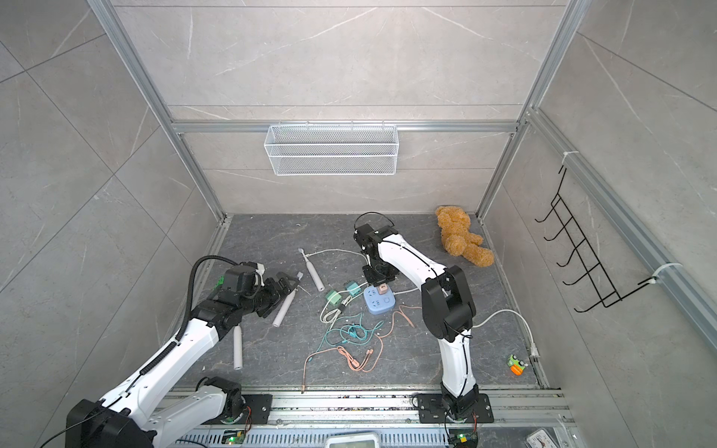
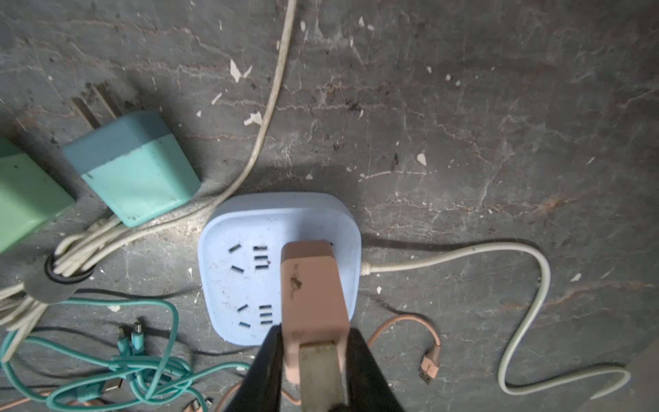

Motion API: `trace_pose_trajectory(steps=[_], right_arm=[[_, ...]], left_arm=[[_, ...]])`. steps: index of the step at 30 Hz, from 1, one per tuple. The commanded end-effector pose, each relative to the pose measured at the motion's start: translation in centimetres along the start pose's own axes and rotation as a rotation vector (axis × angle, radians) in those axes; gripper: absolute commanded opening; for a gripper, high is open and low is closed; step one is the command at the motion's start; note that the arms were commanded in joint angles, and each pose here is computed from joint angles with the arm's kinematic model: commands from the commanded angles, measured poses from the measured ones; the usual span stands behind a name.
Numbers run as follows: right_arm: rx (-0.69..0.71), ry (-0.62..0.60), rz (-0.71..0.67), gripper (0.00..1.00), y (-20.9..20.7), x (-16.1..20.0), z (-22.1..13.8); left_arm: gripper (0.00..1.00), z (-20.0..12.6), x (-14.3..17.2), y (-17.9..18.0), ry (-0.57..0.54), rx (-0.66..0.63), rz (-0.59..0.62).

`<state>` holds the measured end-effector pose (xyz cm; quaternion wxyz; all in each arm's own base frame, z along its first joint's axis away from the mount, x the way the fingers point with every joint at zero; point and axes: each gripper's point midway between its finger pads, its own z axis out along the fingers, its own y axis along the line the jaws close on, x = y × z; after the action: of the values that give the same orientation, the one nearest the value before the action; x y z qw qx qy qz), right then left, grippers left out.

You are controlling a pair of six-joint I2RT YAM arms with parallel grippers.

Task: Charge the electric toothbrush
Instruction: Insert the plug into the socket.

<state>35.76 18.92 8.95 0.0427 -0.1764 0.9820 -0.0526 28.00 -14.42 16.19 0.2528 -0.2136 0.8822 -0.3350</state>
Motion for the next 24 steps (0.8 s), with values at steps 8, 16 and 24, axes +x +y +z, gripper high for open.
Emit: trace_pose_trajectory(steps=[8, 16, 24], right_arm=[[0.056, 0.156, -0.009, 0.00, -0.5, 2.1, 4.6], [-0.006, -0.065, 0.039, 0.06, -0.5, 0.1, -1.4], [-0.080, -0.229, 0.039, 0.41, -0.5, -0.8, -7.1]], left_arm=[[0.99, -0.6, -0.9, -1.5, -0.015, 0.033, 0.039], [0.99, -0.5, -1.0, -1.5, -0.012, 0.024, 0.037], [0.99, -1.2, -1.4, -1.2, -0.044, -0.001, 0.048]])
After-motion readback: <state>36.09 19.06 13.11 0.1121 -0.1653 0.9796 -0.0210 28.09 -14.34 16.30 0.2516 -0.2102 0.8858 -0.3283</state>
